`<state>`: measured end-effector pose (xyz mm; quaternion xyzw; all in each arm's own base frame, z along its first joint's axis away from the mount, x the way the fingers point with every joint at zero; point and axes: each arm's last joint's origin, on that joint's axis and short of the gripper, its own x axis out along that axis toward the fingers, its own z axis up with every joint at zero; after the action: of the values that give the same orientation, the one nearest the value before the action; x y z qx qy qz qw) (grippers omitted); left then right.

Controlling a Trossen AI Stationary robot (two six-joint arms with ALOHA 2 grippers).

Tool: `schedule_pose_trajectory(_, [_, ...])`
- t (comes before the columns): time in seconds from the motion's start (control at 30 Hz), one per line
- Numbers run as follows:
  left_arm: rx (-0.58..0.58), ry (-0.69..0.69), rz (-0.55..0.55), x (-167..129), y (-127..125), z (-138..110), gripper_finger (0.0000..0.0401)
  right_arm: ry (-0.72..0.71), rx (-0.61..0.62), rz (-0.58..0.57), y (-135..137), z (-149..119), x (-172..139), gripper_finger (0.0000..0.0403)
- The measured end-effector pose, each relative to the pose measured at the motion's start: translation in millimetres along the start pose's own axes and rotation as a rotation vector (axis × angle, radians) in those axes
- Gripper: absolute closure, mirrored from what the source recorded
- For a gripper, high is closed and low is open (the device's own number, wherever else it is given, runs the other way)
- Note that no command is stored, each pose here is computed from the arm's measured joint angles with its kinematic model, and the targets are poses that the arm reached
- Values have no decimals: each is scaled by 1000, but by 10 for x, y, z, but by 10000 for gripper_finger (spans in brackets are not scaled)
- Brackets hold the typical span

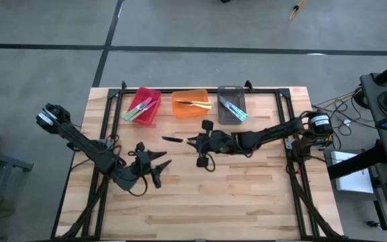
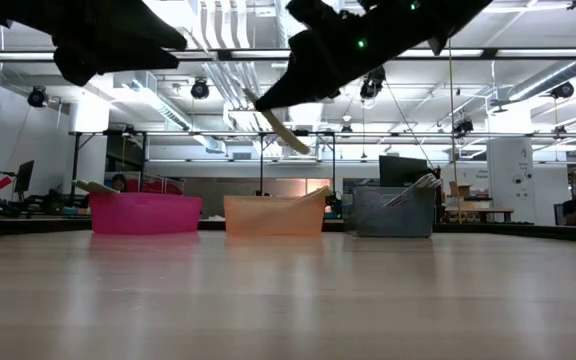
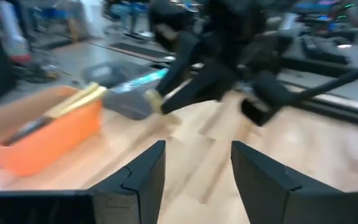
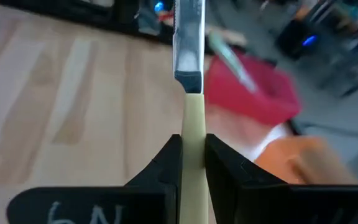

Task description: Sort silverware by color (type)

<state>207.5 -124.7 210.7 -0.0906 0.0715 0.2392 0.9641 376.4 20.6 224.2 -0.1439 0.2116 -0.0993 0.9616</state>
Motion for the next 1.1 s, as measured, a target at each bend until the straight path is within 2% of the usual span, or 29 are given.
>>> schedule_pose_trajectory(0.13, [31,-44,106,24,27,-20,235,-108,-42,-41,67,113,-39,368])
schedule_pose_trajectory(0.23, [37,-71,141,38,37,12,234,-162,-84,-43,111,174,-67,368])
schedule_pose_trajectory(0.47, [28,-144,85,70,-24,208,234,-201,-133,-53,134,264,-50,368])
schedule_pose_trajectory(0.77, [12,-228,91,77,-30,388,237,-216,-169,-38,193,290,-54,368])
schedule_pose_trajectory(1.1, [-6,-241,98,92,-18,414,289,-209,-175,-46,193,280,-44,368])
